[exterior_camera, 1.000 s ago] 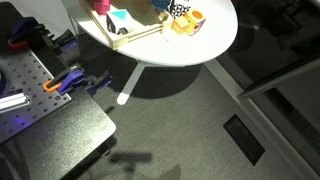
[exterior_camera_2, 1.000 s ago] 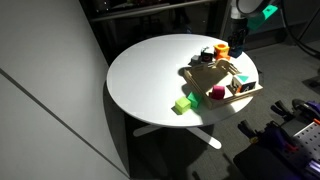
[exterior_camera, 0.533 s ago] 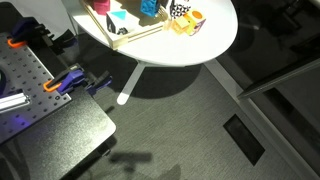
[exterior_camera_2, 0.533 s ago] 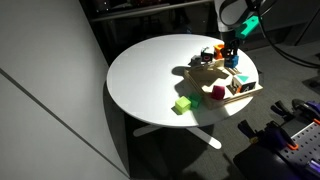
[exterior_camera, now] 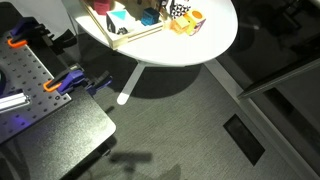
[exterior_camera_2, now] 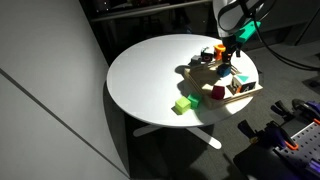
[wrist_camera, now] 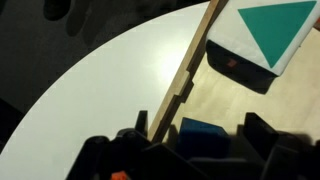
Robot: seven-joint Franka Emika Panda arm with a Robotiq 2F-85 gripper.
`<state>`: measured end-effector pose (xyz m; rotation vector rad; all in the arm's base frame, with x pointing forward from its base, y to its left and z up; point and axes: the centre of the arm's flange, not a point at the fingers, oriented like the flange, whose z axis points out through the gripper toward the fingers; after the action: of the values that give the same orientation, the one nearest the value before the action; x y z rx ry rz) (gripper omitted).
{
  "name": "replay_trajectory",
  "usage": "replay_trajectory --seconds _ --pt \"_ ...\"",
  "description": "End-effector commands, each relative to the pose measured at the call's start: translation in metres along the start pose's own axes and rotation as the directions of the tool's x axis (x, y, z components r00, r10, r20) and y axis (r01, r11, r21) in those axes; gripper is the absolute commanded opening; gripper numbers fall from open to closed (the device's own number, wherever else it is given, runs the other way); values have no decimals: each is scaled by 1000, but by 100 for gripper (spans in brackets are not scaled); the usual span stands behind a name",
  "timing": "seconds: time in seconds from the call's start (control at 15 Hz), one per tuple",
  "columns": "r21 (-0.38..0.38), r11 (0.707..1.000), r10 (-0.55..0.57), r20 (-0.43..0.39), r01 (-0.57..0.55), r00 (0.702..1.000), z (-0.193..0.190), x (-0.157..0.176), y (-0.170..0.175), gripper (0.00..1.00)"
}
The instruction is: Place the blue block directly onto the tray
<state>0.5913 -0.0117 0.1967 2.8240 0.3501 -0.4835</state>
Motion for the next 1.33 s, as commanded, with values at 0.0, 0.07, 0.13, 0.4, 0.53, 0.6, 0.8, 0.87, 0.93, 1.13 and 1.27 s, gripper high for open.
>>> replay_trajectory --seconds 0.0,0.07,0.13,0.4,0.53,0.6,0.8,0.87,0.93,1.13,1.27 --pt "1 1000 -23 -72 23 997 -21 -14 12 100" --pt "-2 1000 -21 -96 21 995 -26 -17 13 100" --pt "-1 1000 -12 -113 12 993 -32 -19 12 100" --pt "34 999 23 -135 -19 991 -52 -33 11 100" --pt "74 997 31 -136 -21 990 -59 -42 10 100" --pt "101 994 42 -129 -29 991 -62 -47 9 100" --pt "182 981 82 -92 -64 992 -66 -60 6 100" --pt "207 975 98 -71 -81 993 -67 -65 5 100" --pt "229 968 119 -46 -105 992 -68 -71 3 100" --pt "269 951 158 1 -153 987 -69 -86 -3 100" --pt "272 947 181 -21 -169 983 -69 -95 -8 100"
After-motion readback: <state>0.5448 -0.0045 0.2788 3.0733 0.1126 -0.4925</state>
